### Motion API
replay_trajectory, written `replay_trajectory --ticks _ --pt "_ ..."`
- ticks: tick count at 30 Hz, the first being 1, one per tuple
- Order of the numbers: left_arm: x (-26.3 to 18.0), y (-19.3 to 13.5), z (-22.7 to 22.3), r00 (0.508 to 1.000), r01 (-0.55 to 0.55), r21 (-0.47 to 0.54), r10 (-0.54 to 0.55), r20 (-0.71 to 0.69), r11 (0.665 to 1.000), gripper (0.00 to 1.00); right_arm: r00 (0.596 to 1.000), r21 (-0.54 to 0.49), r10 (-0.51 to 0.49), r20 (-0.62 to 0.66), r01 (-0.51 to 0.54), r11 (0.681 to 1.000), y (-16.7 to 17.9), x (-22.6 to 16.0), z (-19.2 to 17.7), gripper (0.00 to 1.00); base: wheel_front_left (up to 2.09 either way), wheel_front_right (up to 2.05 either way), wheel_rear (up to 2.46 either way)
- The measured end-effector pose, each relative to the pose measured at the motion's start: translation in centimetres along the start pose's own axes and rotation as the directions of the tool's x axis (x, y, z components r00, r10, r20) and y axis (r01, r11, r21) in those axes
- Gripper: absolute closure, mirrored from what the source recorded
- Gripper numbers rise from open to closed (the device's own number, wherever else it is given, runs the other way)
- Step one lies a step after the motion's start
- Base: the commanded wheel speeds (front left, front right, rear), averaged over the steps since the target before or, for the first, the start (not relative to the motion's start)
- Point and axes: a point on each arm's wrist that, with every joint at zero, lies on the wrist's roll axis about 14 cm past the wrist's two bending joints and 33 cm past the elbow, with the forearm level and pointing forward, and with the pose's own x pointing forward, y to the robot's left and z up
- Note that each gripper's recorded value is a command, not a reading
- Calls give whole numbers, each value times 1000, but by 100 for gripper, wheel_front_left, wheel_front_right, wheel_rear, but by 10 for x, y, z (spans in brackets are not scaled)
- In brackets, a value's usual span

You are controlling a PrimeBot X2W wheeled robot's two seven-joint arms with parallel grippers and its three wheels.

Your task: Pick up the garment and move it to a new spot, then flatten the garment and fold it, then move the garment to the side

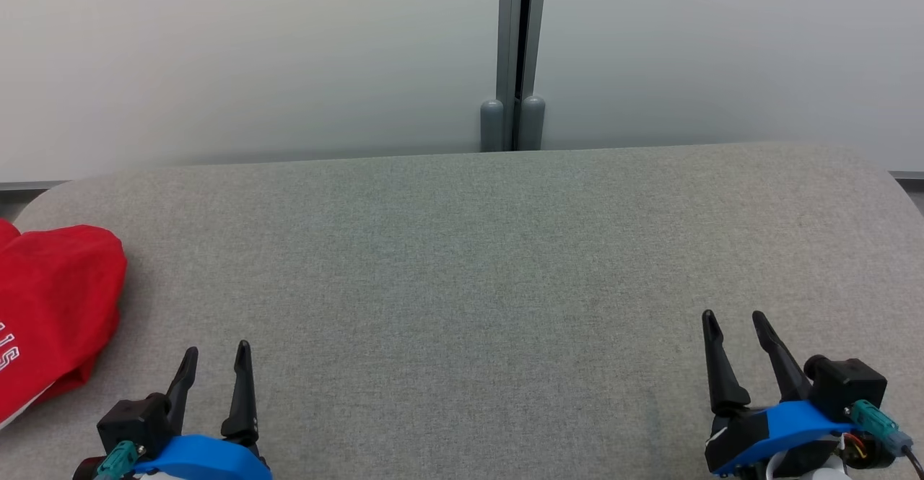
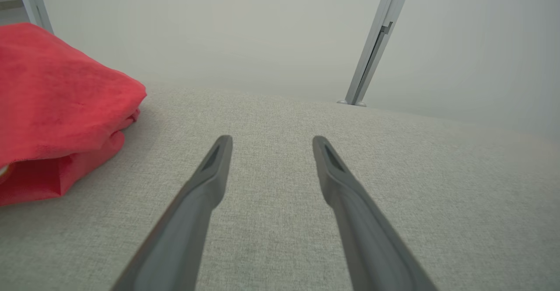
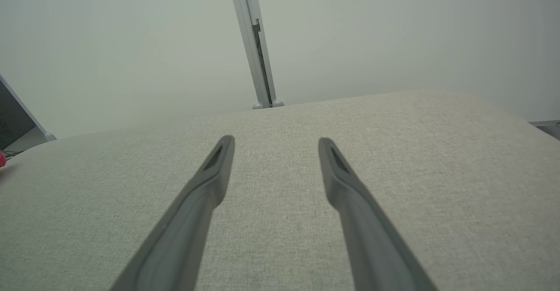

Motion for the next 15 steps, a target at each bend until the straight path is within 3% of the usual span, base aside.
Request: replay_trajectory --ticks 15 --pt "0 -1 4 1000 5 91 -7 23 996 0 999 -107 21 41 -16 994 2 1 11 0 0 0 0"
